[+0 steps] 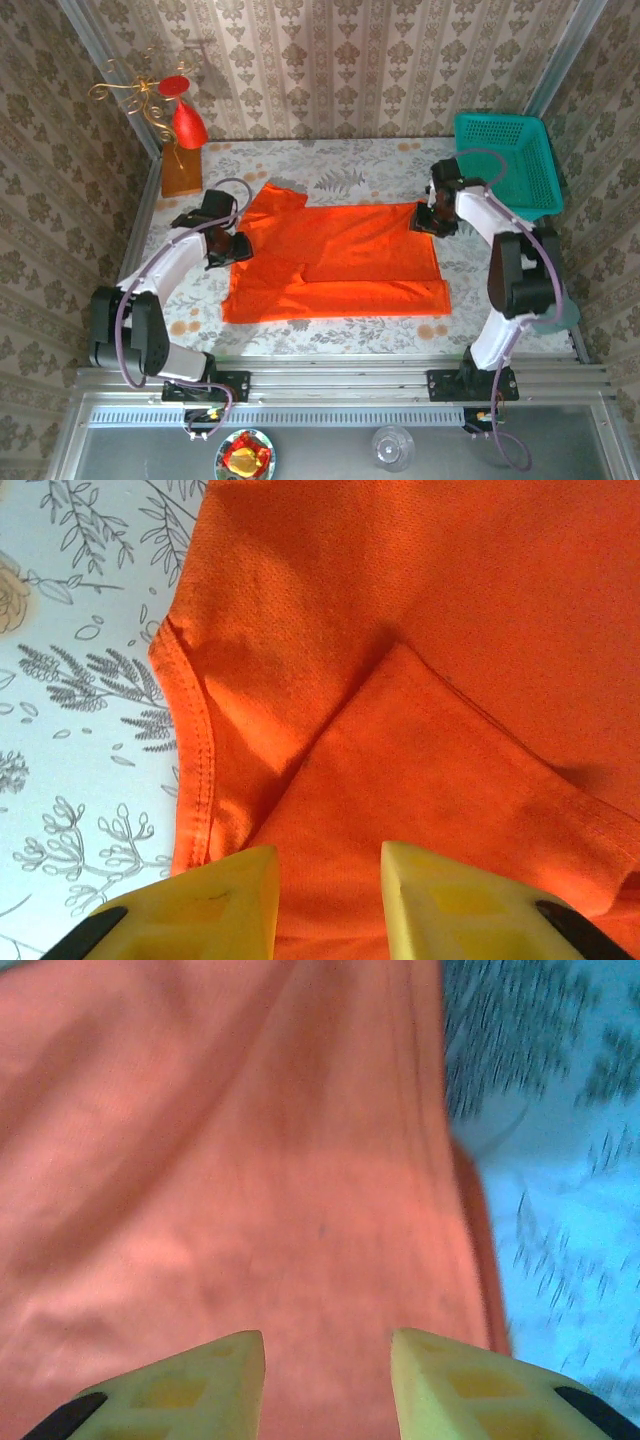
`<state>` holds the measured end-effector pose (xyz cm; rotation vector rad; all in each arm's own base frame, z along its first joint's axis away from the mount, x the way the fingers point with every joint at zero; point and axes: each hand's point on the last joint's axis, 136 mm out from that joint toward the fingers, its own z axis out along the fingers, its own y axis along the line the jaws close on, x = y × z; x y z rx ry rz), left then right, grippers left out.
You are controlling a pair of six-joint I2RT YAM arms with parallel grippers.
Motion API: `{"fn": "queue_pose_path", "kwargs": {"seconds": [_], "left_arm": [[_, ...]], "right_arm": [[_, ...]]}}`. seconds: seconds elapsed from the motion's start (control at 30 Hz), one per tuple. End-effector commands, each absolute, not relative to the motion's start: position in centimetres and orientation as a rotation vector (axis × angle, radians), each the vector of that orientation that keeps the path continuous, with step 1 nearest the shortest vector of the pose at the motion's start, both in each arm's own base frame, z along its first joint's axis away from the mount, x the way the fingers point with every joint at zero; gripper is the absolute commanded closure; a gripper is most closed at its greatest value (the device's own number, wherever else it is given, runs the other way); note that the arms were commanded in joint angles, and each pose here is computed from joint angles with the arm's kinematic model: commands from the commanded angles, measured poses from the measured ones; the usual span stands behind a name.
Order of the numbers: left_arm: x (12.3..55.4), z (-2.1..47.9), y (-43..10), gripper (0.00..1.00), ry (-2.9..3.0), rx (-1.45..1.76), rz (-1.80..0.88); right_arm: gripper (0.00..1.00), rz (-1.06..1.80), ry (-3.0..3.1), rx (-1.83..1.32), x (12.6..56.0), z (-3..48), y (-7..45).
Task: Fold the inside-out t-shirt
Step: Move the T-shirt to the center of the table, then fold the T-shirt at the center of the table.
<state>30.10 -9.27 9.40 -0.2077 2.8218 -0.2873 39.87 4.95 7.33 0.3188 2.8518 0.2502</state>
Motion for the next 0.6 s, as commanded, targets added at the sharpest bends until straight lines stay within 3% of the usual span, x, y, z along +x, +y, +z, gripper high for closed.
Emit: {"fn": "queue_pose_path", "kwargs": {"seconds": [0.0,0.27,0.57], "left_arm": [[31.4,9.6,-9.5,0.67,2.812,-0.137,-0.291],[32.0,7.5,-9.6,0.68,2.866,-0.132,-0.28],[31.7,6.7,-9.1,0.68,2.89,-0.127,-0.259]], "right_arm": [[0.63,0.026,2.887,0.26,42.1,6.7,2.5],[0.68,-0.085,2.895,0.218,48.6,5.1,1.3],[0.76,-0.133,2.926,0.194,50.6,3.3,0.8]]}}
